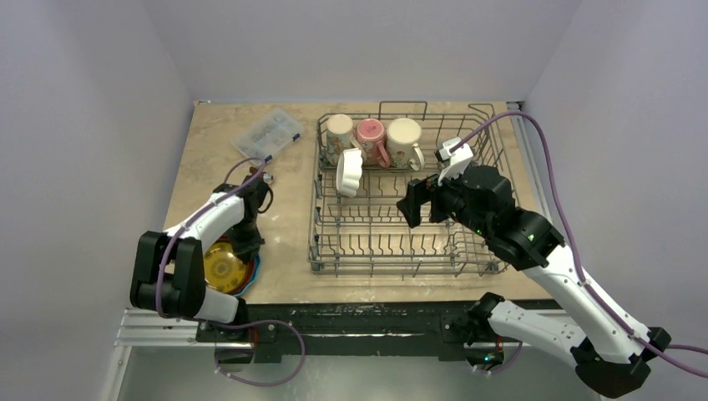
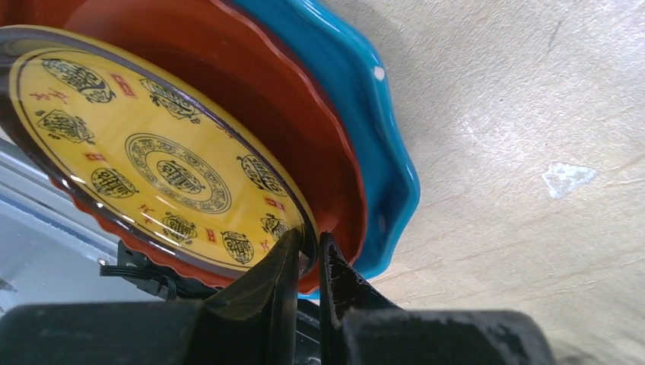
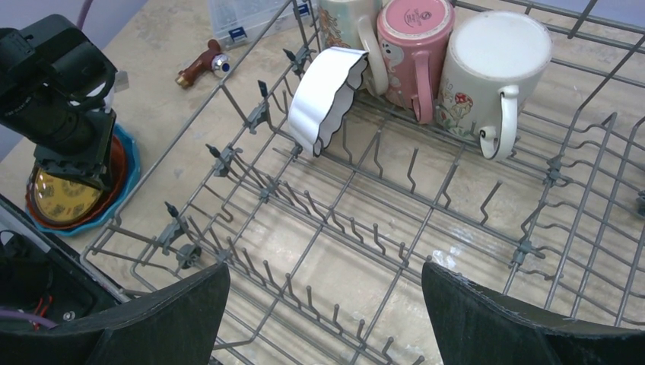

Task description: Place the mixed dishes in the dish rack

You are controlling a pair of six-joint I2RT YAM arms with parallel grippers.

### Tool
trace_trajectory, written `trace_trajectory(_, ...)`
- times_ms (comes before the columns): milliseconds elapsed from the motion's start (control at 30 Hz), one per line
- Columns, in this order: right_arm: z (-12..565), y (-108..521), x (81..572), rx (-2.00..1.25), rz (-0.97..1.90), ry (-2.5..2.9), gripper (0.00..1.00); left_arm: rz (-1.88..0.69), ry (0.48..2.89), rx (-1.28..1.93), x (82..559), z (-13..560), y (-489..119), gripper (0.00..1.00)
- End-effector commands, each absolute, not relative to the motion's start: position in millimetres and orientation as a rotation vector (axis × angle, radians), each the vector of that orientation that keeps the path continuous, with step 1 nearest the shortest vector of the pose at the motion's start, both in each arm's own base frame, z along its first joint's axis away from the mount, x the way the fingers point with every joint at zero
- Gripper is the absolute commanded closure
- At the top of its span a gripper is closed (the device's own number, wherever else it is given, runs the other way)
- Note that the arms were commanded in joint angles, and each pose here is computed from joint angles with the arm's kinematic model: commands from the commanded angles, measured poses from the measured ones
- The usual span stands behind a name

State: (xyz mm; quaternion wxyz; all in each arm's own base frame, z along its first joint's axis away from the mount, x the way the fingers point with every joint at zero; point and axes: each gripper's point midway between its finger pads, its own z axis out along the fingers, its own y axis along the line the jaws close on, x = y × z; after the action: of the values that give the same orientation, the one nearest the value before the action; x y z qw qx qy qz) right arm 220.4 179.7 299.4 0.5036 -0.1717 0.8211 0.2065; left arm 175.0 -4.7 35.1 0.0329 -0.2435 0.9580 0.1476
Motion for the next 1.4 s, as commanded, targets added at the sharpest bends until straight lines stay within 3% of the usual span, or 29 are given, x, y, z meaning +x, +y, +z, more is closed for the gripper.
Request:
trace_trajectory(0,311,180,227,-0.397,0.497,1.929,0.01,0.42,2.882,-0.801,182,50,-5,1.0)
trace_trajectory(267,308,188,229,-0.411,0.516,1.942,0.01,0.504,2.799,-0.879,170,78,9,1.0)
trace_trajectory(900,297,217,243,-0.488,0.561,1.986,0.01,0.343,2.532,-1.0,157,177,15,1.0)
trace_trajectory(1067,297,222,243,-0.503,0.575,1.994,0.01,0.147,2.441,-0.993,168,216,1,1.0)
trace_trajectory(1367,298,233,250,-0.425,0.627,2.028,0.01,-0.427,2.157,-0.886,206,328,-50,1.0)
